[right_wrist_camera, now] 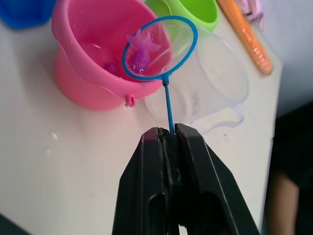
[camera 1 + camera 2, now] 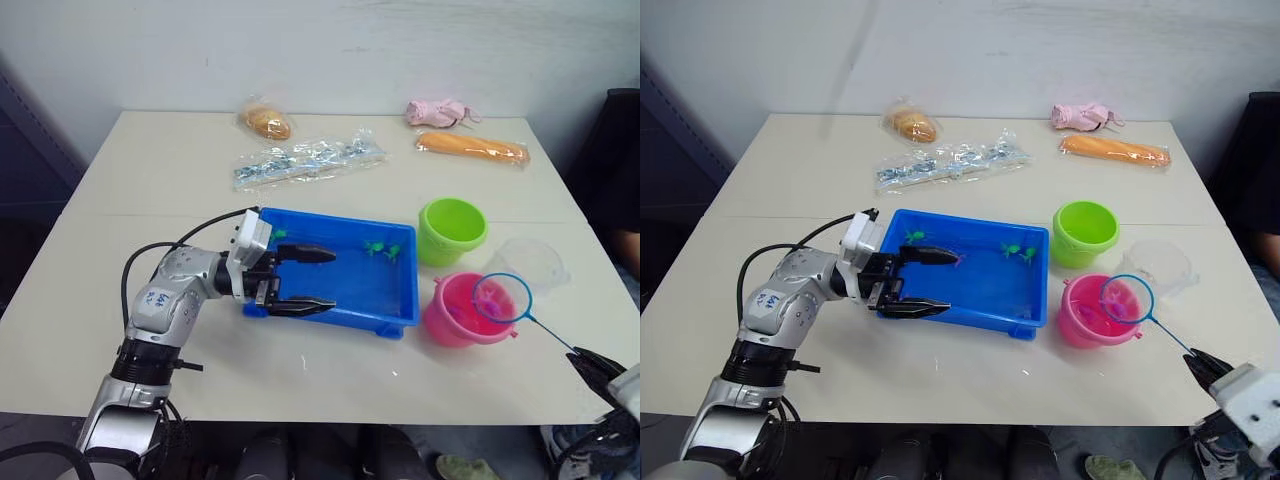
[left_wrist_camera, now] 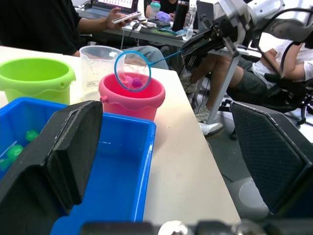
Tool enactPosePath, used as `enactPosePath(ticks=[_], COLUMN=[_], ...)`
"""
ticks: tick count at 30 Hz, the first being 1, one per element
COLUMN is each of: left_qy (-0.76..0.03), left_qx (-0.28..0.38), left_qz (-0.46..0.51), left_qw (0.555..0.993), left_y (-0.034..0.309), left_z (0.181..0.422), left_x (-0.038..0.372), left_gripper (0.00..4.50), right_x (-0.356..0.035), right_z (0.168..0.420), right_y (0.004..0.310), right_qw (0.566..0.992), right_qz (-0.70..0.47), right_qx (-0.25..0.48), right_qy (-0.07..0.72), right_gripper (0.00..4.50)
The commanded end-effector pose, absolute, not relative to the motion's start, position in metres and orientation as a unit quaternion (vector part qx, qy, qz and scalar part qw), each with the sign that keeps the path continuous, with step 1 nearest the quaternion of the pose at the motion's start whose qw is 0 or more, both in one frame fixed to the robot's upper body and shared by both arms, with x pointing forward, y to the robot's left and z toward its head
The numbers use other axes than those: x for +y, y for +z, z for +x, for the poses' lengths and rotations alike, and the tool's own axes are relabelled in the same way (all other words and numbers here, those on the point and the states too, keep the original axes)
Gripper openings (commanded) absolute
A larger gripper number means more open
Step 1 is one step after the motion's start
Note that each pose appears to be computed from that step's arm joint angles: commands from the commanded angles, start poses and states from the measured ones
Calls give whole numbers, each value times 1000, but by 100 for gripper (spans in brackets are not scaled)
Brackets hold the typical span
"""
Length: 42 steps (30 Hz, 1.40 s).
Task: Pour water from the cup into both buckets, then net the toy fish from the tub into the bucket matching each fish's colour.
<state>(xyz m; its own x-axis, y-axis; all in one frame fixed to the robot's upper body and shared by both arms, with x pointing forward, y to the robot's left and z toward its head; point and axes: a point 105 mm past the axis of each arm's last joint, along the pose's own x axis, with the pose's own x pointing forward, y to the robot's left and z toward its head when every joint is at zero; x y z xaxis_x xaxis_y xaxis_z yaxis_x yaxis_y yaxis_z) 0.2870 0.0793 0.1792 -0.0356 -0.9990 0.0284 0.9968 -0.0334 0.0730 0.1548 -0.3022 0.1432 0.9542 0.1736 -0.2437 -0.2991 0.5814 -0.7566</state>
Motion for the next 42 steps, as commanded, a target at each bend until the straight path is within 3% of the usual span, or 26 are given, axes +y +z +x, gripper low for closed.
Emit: enactPosePath(ticks=[1,11,16,21,24,29,33,36,40,42], left_qy=[-719,-713,-711,-710,-708,-682,-643,-603,-547,-525], left_qx=[-54,-57,-57,-57,-57,-54,-50,-65,-42,-31], left_qz=[27,26,27,29,30,42,60,79,116,137], left_qw=[693,699,700,701,704,728,762,791,828,840], left_y=[186,186,186,186,186,188,184,186,185,186], left_z=[283,282,283,283,284,293,301,307,312,312], left_x=[79,80,81,82,83,102,130,155,198,215], left_gripper=[447,447,447,447,447,447,447,447,447,447], right_x=[-298,-297,-297,-291,-292,-273,-270,-262,-213,-199], right_z=[153,154,153,153,153,163,179,194,217,229], right_y=[157,160,154,155,157,172,189,205,196,192], right_qw=[826,641,615,617,640,811,905,929,930,921], right_qz=[-550,-755,-775,-772,-755,-564,-391,-313,-229,-236], right_qx=[3,-71,-84,-101,-97,-120,-140,-152,-70,-32], right_qy=[128,117,118,112,100,104,97,129,278,309], right_gripper=[0,0,0,0,0,0,0,0,0,0])
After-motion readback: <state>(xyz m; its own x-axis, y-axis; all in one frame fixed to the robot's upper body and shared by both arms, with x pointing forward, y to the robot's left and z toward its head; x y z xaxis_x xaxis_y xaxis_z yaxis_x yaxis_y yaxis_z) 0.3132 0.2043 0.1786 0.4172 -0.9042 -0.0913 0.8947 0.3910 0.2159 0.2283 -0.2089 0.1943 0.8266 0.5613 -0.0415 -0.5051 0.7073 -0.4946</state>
